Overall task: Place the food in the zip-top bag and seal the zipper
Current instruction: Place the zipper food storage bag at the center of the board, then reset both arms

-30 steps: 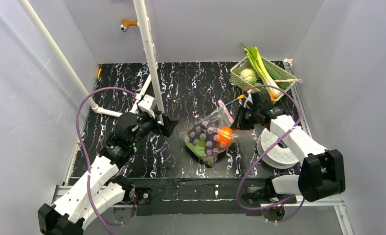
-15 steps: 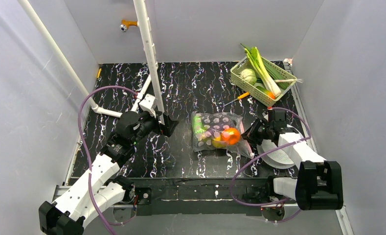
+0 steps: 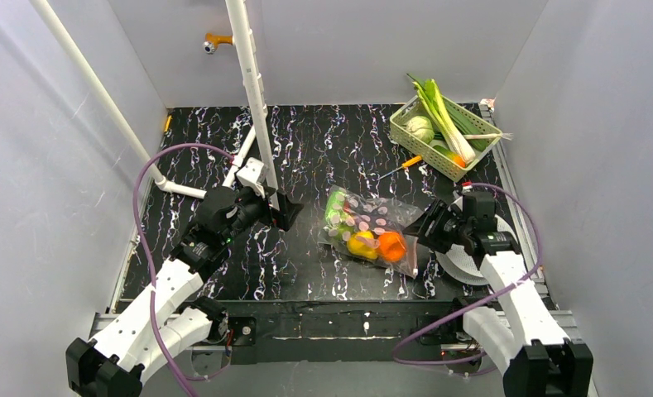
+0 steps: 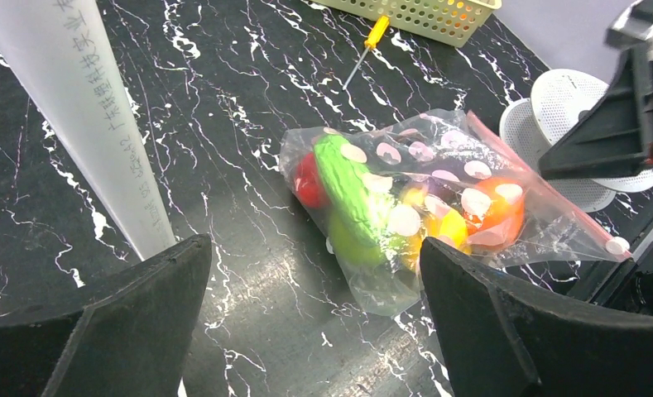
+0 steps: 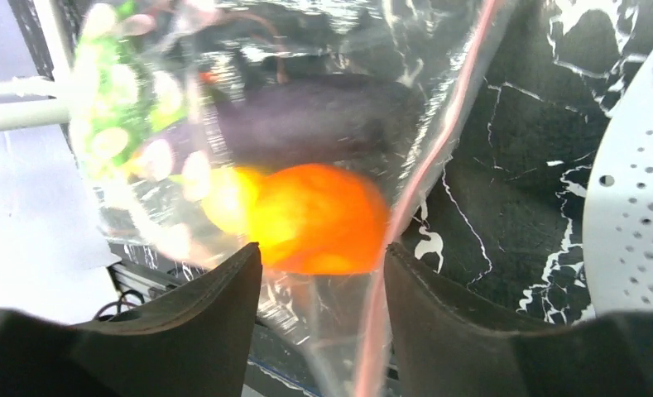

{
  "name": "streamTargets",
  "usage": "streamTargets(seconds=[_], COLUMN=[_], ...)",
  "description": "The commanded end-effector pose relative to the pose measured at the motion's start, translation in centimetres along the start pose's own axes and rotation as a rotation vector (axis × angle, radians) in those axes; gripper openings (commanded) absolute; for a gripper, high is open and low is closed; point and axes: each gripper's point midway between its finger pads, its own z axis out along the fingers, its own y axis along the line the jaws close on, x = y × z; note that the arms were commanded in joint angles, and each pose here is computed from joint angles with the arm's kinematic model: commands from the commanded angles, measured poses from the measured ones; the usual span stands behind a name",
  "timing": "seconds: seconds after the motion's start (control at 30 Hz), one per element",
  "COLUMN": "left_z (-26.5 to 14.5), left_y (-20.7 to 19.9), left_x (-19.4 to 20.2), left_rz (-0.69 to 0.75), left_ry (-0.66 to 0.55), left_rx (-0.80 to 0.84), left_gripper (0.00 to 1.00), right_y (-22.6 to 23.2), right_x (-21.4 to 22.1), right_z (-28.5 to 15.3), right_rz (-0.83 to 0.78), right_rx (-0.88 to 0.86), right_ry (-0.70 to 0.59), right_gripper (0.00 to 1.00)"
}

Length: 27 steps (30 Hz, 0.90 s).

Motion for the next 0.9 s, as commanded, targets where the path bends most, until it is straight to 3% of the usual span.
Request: streamTargets(seconds=[0.0,0.17,0.33,0.63,0.87], left_z=[-0.2,-0.3,-2.2,-12.2,-20.8], left_y=[0.2,1.1,2.9,1.1,0.6], left_x=[-1.6,-1.4,-3.2,-12.2,-16.1], left_rz=[0.017,0.019,-0.019,-0.079,-0.044], left_ry=[-0.030,-0.029,-0.084,-0.270,-0.456], left_rx=[-0.016,-0.066,-0.201,-0.258,-0.306], left_gripper=[0.97,0.97,0.98,0.98,0.98], right_y=[3.4,5.7,8.2,13.3,12.5], right_x=[-2.8,-4.3,-5.0,-5.8,-5.8], right_z=[-4.2,-8.4,-13.0,-23.9,-29.6], right_rz=[-0.135,-0.236,-0.337,-0.514,-0.462], right_rx=[-0.029,-0.033,-0.058,-0.165,-0.143], right_ry=[-0.131,-0.239,-0.339,-0.688,-0.950], right_gripper=[0.70,0.87,0.98,0.98,0.98])
